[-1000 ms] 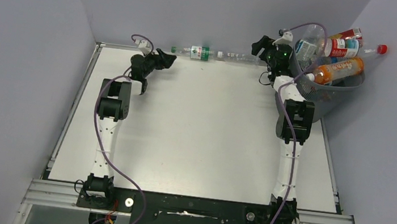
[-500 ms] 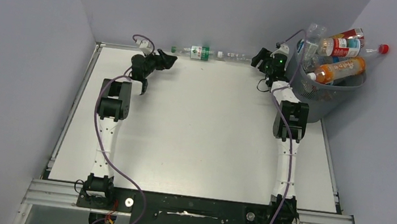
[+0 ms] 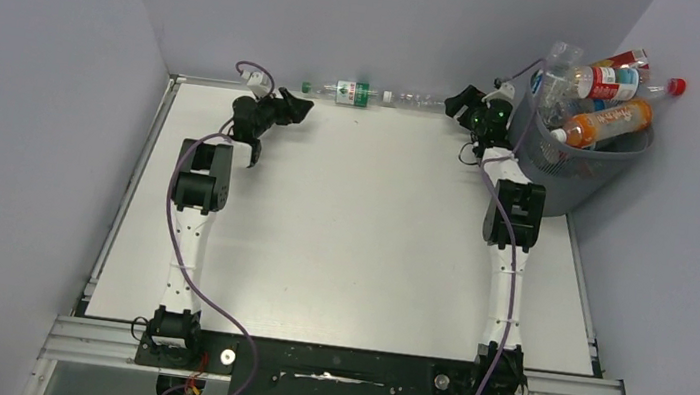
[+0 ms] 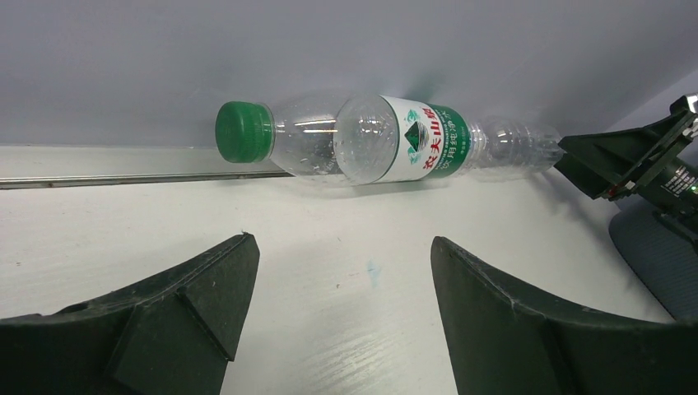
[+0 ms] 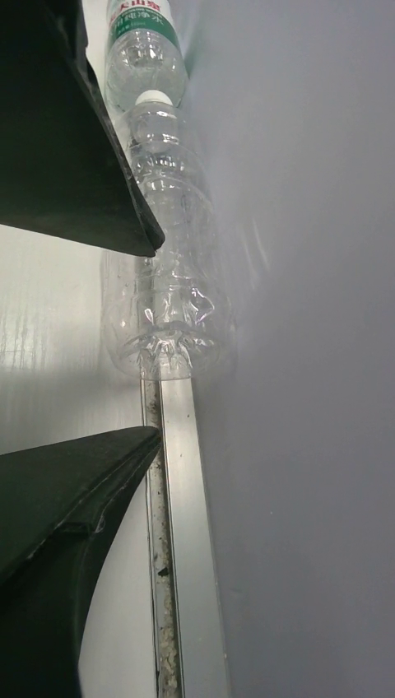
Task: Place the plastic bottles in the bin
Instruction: Pick up the plastic bottle at the center of the board.
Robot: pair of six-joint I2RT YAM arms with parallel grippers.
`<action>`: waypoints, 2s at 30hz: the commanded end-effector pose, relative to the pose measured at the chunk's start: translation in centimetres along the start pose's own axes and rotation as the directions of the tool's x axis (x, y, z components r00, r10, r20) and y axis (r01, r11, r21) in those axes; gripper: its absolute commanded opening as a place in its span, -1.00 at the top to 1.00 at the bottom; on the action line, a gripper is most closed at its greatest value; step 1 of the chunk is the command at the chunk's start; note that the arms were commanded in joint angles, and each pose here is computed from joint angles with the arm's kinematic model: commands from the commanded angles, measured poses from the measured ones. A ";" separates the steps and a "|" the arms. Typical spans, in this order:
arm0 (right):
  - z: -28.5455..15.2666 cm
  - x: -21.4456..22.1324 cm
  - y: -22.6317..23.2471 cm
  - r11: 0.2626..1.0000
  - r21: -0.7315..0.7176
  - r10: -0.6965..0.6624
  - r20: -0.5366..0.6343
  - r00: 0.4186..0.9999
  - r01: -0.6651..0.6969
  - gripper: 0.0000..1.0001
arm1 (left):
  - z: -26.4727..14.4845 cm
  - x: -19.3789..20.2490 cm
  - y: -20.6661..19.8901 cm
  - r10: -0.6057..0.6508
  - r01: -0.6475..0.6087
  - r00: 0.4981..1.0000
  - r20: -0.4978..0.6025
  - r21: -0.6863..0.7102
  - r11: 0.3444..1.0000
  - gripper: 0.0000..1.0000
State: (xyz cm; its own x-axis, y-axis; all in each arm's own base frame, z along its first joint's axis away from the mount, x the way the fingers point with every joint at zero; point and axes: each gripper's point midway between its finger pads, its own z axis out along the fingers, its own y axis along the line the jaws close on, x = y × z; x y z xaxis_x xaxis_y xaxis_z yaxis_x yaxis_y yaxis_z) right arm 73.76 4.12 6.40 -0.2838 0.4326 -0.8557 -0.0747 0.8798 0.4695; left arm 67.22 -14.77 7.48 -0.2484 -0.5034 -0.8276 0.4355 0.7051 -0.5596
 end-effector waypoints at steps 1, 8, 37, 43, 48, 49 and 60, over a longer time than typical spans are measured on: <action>0.3 -2.9 1.4 0.992 -0.124 0.022 0.096 0.995 -0.010 -0.55 | 0.8 -4.9 -3.6 0.071 -0.077 0.994 0.083 0.074 0.994 -0.54; 0.0 -2.6 3.7 0.971 -0.238 0.031 0.095 0.995 -0.008 -0.52 | 1.0 -4.6 -3.5 0.072 -0.078 0.995 0.075 0.073 0.994 -0.53; -10.7 0.4 22.0 0.805 -0.563 -0.210 0.021 0.977 0.185 -0.37 | -0.7 -5.2 -6.0 0.062 -0.068 0.995 0.074 0.088 0.994 -0.52; -14.9 0.0 22.7 0.791 -0.576 -0.242 0.015 0.970 0.206 -0.37 | -1.3 -5.0 -6.9 0.058 -0.066 0.996 0.074 0.097 0.993 -0.52; -16.8 0.6 22.5 0.802 -0.555 -0.273 -0.015 0.962 0.219 -0.37 | -2.0 -4.7 -7.8 0.053 -0.060 0.996 0.068 0.103 0.993 -0.51; -16.2 0.4 21.7 0.826 -0.513 -0.287 -0.022 0.958 0.235 -0.38 | -2.1 -4.7 -8.0 0.053 -0.060 0.996 0.067 0.105 0.993 -0.51; -7.6 -2.1 15.6 0.860 -0.458 -0.277 -0.052 0.960 0.223 -0.69 | -3.2 -4.9 -10.5 0.071 -0.075 0.996 0.046 0.114 0.991 -0.50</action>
State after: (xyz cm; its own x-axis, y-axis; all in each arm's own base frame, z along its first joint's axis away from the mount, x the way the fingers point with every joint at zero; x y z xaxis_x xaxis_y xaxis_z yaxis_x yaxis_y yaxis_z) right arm 64.66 17.29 17.03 -0.3096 0.1713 -0.9353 -0.5524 0.7682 0.3235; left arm 61.87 -17.49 9.96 -0.3042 -0.4835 -0.8208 0.4520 0.6852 -0.5711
